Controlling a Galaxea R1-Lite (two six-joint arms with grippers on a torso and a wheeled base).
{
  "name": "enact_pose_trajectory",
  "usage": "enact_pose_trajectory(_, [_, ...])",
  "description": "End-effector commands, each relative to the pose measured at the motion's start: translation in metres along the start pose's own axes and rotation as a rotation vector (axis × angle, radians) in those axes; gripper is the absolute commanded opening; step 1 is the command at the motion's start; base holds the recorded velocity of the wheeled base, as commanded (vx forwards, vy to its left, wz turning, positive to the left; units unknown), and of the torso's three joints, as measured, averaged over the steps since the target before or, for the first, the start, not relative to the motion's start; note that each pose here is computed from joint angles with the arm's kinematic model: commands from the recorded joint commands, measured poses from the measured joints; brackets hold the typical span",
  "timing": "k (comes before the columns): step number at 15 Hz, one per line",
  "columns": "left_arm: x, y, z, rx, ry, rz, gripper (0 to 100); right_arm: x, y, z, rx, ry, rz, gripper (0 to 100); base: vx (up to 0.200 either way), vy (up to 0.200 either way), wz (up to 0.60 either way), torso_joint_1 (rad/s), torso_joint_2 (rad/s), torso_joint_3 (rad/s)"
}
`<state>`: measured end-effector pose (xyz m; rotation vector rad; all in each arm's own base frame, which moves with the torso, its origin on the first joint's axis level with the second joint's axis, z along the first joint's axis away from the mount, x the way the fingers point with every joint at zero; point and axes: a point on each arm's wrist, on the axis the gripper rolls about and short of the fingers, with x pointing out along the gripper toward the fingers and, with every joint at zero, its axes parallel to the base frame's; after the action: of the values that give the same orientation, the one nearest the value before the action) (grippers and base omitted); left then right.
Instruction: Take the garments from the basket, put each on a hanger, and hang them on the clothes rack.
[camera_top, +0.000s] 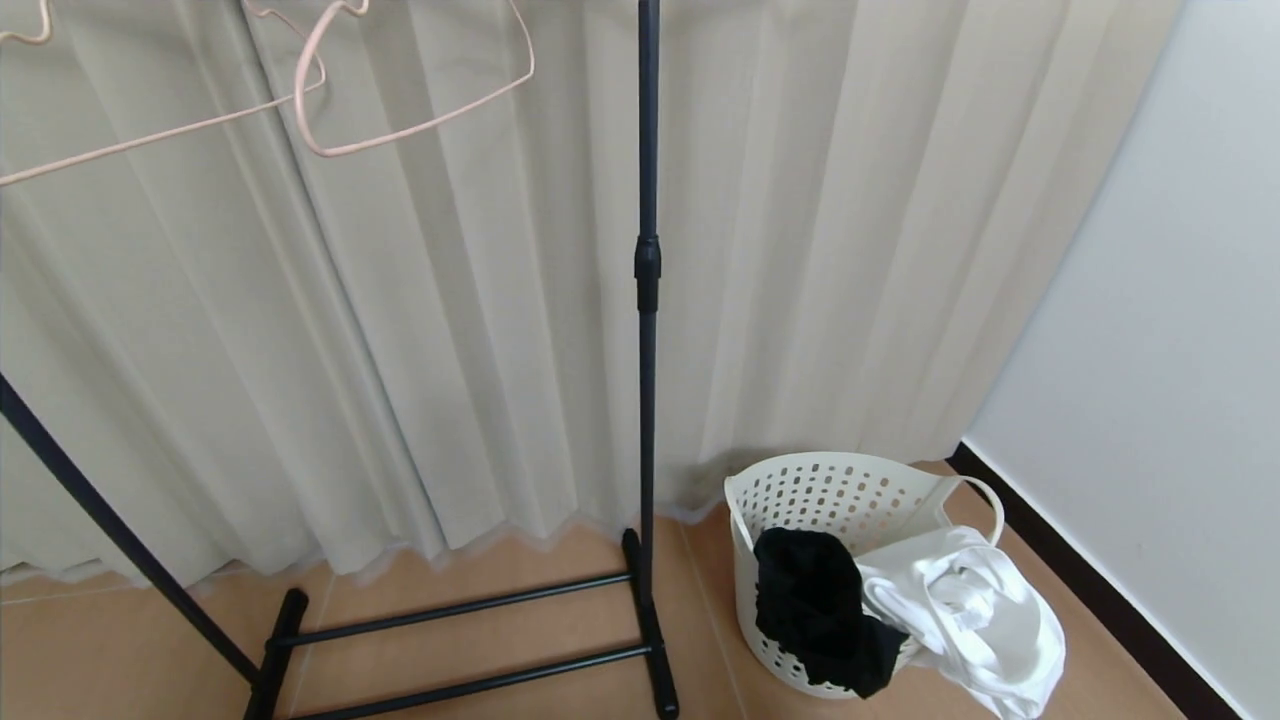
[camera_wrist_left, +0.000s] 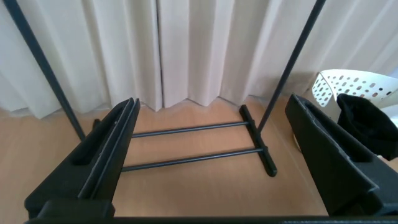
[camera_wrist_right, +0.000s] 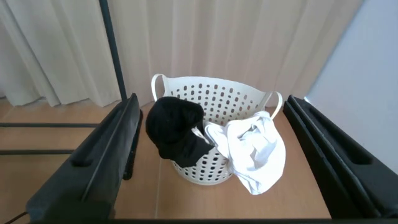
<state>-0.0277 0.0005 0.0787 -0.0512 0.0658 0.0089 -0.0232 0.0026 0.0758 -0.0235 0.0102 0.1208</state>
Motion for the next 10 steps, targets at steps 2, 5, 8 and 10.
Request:
enact_pose_trajectory(2, [0.0, 0.0, 0.0001, 0.001, 0.0, 0.0, 100, 0.0001, 0.0, -0.0001, 0.0, 0.002, 0.001, 100, 0.2, 0.0, 0.0, -0.002, 0.0, 0.005])
enact_pose_trajectory(5, [0.0, 0.0, 0.0001, 0.003, 0.0, 0.002, 100, 0.0001, 0.0, 0.0001, 0.0, 0.001, 0.001, 100, 0.0, 0.0, 0.0, 0.0, 0.0, 0.0])
enact_pose_trajectory(8, [0.0, 0.0, 0.0001, 0.003, 0.0, 0.0, 100, 0.0001, 0.0, -0.0001, -0.002, 0.002, 0.001, 100, 0.0, 0.0, 0.0, 0.0, 0.0, 0.0])
enact_pose_trajectory(10, [0.0, 0.0, 0.0001, 0.006, 0.0, 0.0, 100, 0.0001, 0.0, 0.0001, -0.002, 0.001, 0.001, 100, 0.0, 0.0, 0.0, 0.001, 0.0, -0.025])
